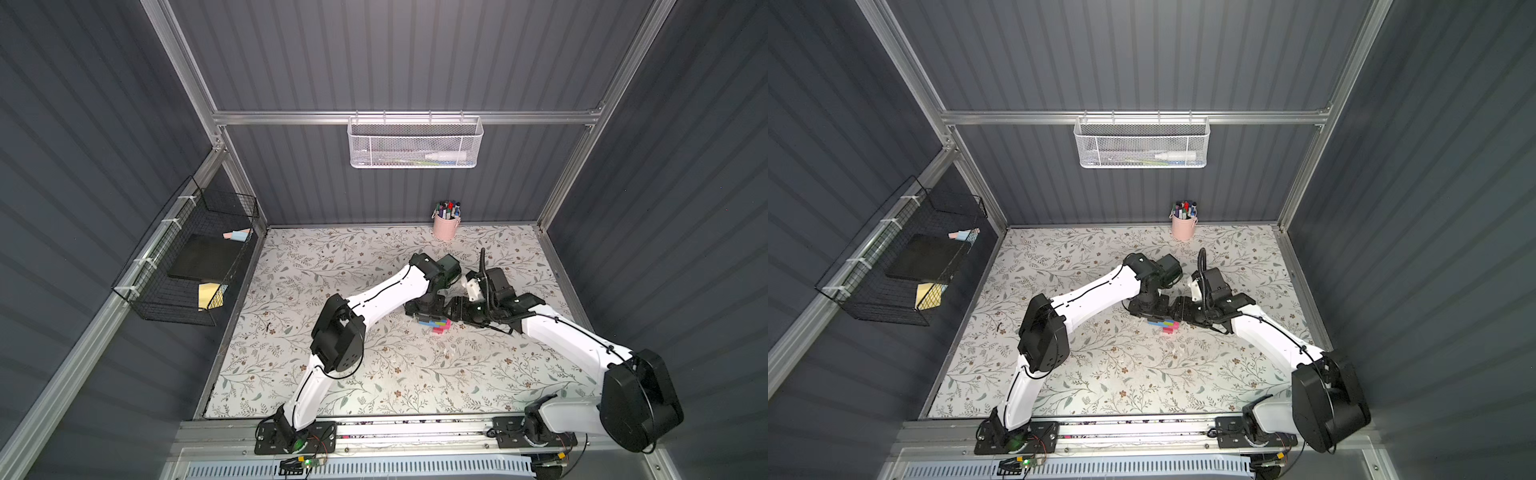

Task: Assemble the number 4 with lego
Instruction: Assemble the lego brick with the lego brick.

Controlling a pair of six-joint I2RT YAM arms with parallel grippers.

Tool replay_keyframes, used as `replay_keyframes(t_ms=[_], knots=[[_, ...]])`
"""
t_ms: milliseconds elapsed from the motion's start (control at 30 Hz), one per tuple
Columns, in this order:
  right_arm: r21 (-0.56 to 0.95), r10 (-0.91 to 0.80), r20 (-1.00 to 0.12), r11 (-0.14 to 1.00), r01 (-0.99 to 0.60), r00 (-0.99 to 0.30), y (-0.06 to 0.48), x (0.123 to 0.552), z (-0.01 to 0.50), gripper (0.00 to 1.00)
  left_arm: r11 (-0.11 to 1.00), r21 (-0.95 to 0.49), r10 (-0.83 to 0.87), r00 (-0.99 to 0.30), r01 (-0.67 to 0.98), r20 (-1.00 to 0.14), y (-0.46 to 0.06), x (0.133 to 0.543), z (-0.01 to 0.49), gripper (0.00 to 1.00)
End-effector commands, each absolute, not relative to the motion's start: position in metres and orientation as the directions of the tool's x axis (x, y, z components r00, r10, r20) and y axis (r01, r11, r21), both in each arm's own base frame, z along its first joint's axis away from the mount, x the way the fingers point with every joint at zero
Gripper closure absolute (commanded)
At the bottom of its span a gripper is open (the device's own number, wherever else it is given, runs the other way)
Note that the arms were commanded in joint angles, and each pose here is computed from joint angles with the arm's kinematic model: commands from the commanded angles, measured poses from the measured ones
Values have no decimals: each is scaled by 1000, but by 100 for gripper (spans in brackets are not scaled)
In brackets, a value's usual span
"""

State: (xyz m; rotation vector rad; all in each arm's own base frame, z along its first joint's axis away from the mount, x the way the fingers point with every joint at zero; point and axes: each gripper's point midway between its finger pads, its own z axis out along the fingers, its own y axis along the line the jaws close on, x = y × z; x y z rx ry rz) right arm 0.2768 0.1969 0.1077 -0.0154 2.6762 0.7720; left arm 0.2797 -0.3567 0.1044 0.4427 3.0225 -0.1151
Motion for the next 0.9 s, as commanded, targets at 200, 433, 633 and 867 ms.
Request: replay_keyframes(t_ms=[200,433,633,867], knots=[[321,48,-129,947,4,-990,158,232,49,34,942,-156,265,-945,296,-191,-369,281,140,37],[314,47,-129,949,4,-991,156,231,50,34,939,-177,244,-936,293,-255,-367,285,165,38],[315,47,-130,949,3,-990,157,232,50,34,945,-168,231,-937,280,-264,-361,288,163,60],[313,45,-125,950,4,-991,156,230,49,34,944,-174,238,-943,281,-234,-368,289,144,79]])
